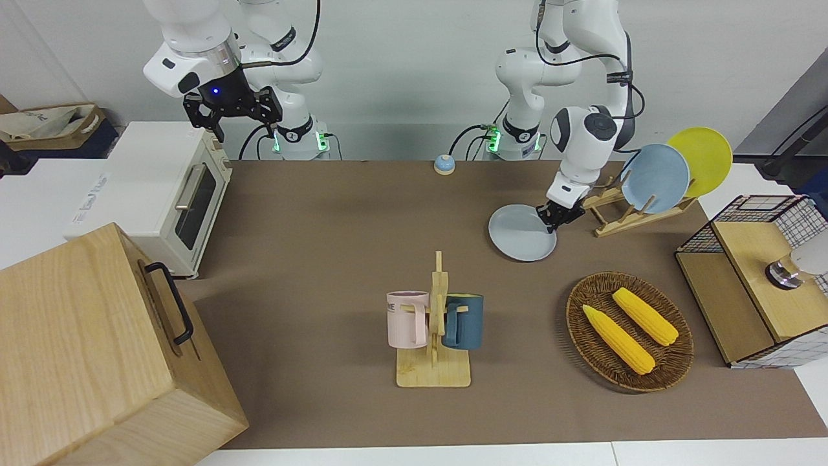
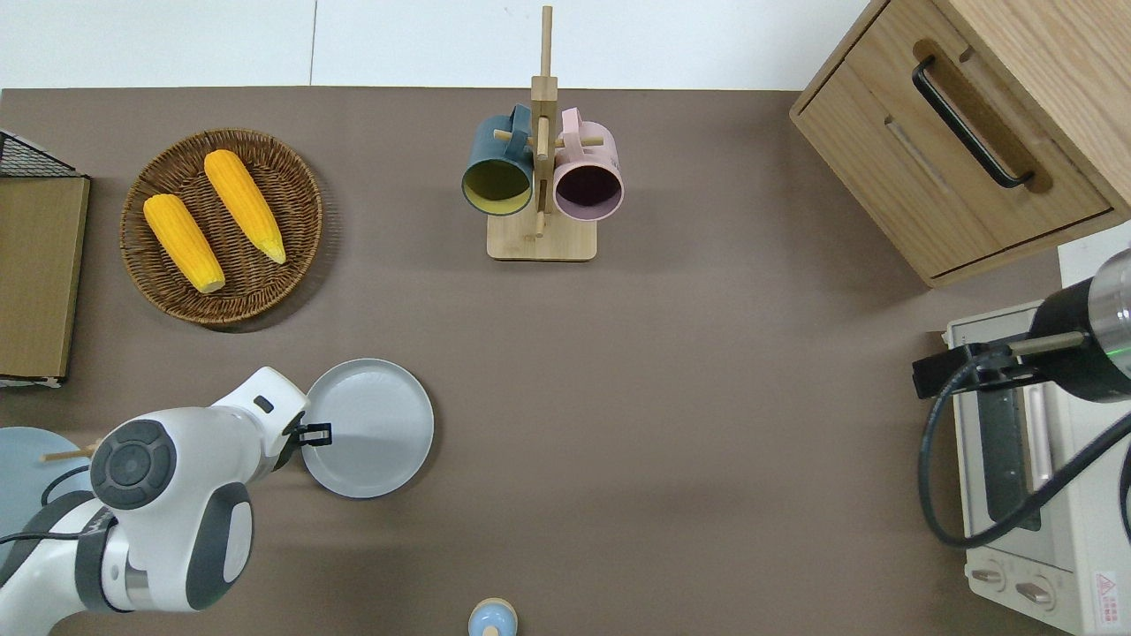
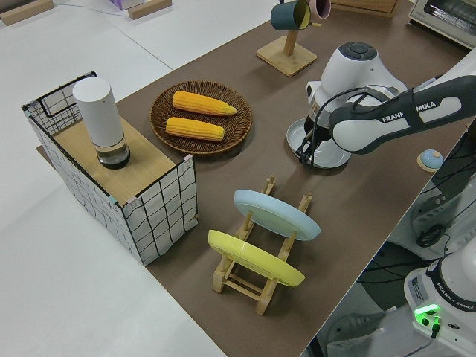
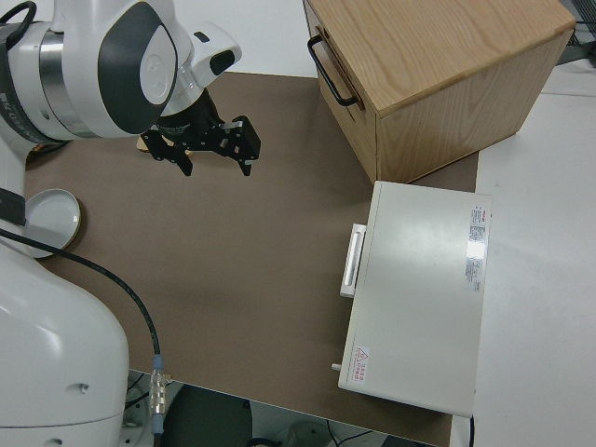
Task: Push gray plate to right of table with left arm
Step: 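Push the gray plate with the left gripper across the table toward the toaster oven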
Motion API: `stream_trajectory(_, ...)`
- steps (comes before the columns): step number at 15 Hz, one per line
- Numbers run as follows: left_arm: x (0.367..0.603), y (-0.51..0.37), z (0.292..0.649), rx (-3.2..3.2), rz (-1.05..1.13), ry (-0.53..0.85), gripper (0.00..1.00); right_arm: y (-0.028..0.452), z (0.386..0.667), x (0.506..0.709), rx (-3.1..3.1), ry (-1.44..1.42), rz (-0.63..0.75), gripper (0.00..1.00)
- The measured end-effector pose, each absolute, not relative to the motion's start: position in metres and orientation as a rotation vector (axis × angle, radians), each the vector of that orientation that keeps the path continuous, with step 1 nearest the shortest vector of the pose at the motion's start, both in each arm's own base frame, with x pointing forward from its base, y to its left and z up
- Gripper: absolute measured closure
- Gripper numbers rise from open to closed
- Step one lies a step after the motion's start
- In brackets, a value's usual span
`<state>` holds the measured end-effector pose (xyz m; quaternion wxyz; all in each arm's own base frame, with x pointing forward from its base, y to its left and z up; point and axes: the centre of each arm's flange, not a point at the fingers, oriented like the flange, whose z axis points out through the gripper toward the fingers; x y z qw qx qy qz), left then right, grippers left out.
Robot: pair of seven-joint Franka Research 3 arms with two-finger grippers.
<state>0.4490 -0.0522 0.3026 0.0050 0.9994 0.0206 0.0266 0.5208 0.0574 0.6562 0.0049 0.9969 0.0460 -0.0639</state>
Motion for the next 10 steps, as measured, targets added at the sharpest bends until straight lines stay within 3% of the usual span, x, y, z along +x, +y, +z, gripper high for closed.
stream_trajectory(10, 0.436, -0.132, 0.3, 3.122, 0.109, 0.144, 0.99, 0.057, 0.656, 0.521, 3.122, 0.144, -0.2, 0.01)
